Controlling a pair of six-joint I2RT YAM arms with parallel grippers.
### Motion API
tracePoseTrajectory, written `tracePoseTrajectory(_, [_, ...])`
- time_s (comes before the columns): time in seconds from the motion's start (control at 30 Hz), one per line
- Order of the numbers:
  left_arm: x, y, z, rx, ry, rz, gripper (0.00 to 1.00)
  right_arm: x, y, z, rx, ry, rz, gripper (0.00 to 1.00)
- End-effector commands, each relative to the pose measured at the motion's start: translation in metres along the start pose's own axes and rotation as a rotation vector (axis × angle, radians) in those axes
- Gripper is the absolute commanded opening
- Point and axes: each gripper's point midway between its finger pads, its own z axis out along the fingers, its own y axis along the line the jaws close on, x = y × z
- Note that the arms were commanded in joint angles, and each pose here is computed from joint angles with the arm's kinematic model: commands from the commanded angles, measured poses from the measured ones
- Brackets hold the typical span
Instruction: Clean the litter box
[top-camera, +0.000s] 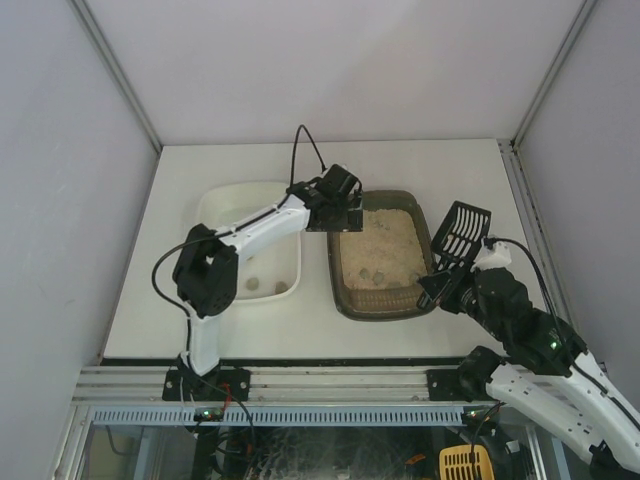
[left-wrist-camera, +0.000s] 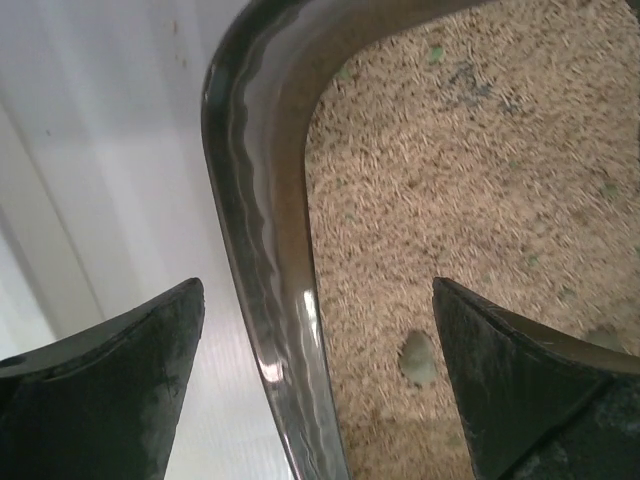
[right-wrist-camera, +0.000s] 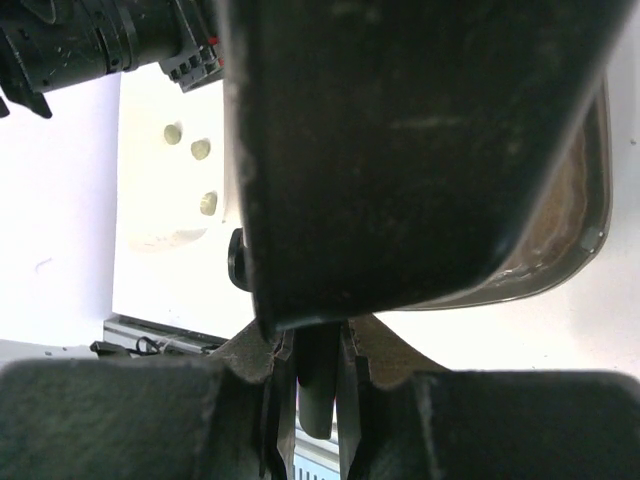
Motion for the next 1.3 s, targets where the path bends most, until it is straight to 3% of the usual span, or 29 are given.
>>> tracePoseTrajectory(0.0, [-0.042,0.008,0.008,-0.094,-0.123,0.060,0.99,-0.006,0.002,0.001,-0.008,-0.029,0.011,0.00])
tracePoseTrajectory(0.23, [-0.073,0.002,0.035,-0.147,-0.189,0.224,0.85,-0.010,-0.006,-0.003,0.007,-0.048,-0.007,0.00])
tracePoseTrajectory(0.37, [-0.084,-0.011,0.043,-0.111,-0.179,0.354,0.57,-0.011,-0.012,-0.007,0.018,-0.054,-0.008,0.00])
tracePoseTrajectory(0.5, [-0.083,-0.018,0.050,-0.079,-0.166,0.407,0.38,-0.013,-0.020,-0.012,0.037,-0.075,-0.007,0.00])
tracePoseTrajectory(0.67, [-0.089,-0.030,0.054,-0.022,-0.163,0.526,0.02,-0.014,-0.025,-0.017,0.044,-0.092,0.003,0.00])
tracePoseTrajectory(0.97, [-0.115,-0.084,0.039,0.184,-0.284,0.897,0.00,-0.018,-0.042,-0.027,0.118,-0.126,0.050,0.00])
tracePoseTrajectory(1.27, [-0.124,-0.151,0.023,0.359,-0.520,1.397,0.00,-0.024,-0.067,-0.052,0.202,-0.194,0.141,0.00])
